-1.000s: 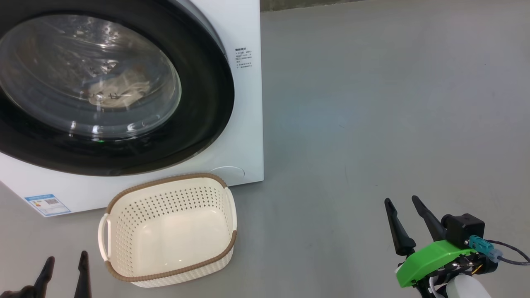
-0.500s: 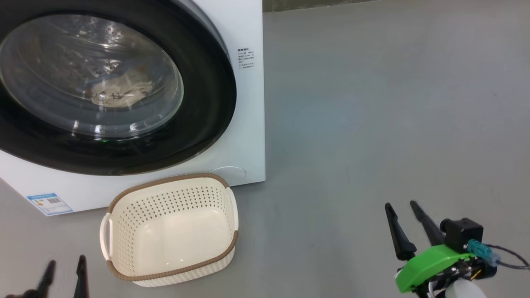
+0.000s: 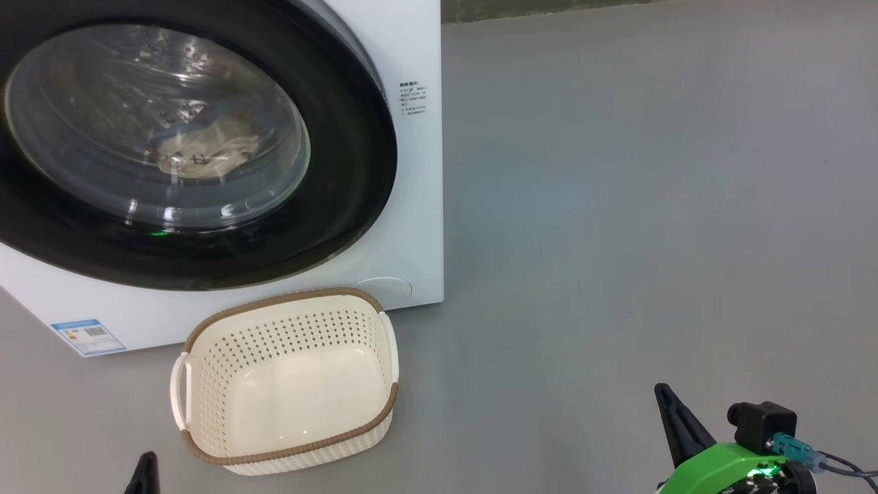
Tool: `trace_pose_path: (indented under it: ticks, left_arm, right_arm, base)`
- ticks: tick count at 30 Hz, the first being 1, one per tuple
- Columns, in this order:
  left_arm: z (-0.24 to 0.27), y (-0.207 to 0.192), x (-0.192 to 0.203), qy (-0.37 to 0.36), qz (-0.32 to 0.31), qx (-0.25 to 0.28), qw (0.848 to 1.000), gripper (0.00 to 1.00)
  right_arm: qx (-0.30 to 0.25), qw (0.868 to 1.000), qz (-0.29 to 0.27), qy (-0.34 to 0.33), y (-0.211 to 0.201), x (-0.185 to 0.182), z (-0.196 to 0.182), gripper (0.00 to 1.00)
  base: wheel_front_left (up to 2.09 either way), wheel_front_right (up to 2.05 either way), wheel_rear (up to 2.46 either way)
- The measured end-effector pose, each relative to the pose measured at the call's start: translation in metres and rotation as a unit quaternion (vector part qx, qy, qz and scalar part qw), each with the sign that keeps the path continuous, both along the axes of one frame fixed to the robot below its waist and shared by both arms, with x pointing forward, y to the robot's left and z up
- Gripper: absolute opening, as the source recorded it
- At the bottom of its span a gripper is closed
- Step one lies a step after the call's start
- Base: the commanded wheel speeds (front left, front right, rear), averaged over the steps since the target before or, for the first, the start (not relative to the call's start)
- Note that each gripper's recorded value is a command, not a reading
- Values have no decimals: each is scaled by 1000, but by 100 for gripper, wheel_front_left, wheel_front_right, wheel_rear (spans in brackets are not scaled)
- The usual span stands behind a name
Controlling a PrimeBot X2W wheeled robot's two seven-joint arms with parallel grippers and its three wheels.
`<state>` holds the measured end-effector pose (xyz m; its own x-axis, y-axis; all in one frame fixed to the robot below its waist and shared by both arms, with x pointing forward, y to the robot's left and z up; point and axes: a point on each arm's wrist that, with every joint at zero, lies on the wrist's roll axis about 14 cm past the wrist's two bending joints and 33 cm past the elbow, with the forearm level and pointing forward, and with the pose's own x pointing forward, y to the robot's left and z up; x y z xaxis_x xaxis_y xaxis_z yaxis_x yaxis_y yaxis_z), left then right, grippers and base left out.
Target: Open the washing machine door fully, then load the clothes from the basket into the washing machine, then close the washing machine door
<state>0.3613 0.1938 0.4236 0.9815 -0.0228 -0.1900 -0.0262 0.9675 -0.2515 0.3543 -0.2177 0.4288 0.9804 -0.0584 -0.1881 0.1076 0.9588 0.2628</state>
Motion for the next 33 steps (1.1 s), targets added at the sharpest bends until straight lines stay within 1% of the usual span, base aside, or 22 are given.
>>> trace_pose_path:
  ticks: [18,21,30,33]
  left_arm:
    - [0,5,-2,10,38,-94,995,0]
    - [0,5,-2,12,42,-107,993,0]
    - [1,7,-3,14,58,-156,986,0]
    - [1,7,-4,16,62,-171,983,0]
  right_arm:
    - [91,995,-31,-11,-3,7,8,0]
    - [113,993,-37,-16,-2,8,10,0]
    - [154,987,-44,-20,-1,12,15,0]
    - [176,983,-51,-25,-2,13,17,0]
  base:
    - [0,0,0]
    - [0,0,0]
    - [0,0,0]
    - [0,0,0]
